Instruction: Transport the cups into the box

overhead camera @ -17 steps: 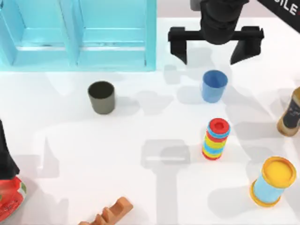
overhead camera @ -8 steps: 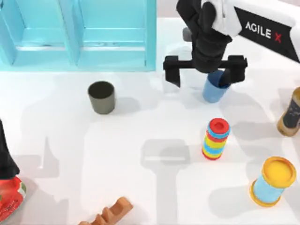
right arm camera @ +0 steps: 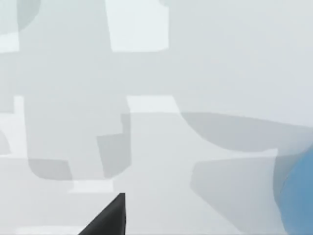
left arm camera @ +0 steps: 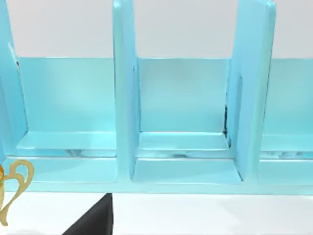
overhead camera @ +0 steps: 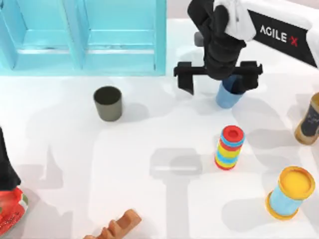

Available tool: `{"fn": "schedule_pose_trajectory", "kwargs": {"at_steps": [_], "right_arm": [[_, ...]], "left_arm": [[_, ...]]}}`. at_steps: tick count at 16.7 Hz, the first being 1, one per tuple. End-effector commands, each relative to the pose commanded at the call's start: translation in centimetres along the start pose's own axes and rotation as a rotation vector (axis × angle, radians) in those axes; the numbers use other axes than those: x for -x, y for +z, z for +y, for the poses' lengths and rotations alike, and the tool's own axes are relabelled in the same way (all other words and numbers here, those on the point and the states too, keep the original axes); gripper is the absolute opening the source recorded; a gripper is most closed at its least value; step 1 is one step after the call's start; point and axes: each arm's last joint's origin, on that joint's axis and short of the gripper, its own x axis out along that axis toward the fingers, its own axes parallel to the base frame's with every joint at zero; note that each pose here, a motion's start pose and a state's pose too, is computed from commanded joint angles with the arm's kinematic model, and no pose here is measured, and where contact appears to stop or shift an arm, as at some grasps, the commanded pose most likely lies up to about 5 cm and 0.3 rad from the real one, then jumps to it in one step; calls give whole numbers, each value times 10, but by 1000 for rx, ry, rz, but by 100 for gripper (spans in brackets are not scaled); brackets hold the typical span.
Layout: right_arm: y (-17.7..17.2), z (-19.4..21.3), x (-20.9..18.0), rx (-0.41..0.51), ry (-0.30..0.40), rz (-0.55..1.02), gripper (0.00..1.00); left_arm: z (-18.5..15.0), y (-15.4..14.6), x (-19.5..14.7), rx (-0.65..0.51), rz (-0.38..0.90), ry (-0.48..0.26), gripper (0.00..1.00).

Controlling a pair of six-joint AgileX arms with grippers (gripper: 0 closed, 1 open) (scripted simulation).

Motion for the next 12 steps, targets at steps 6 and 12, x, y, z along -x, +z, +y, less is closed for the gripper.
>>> {"fn": "schedule_pose_trajectory", "kwargs": {"at_steps": [6, 12], "right_arm": [[0, 0, 0, 0, 0, 0, 32], [0, 0, 0, 0, 0, 0, 0]], "left_arm": [[0, 0, 0, 0, 0, 0, 100], [0, 0, 0, 0, 0, 0, 100]]}}
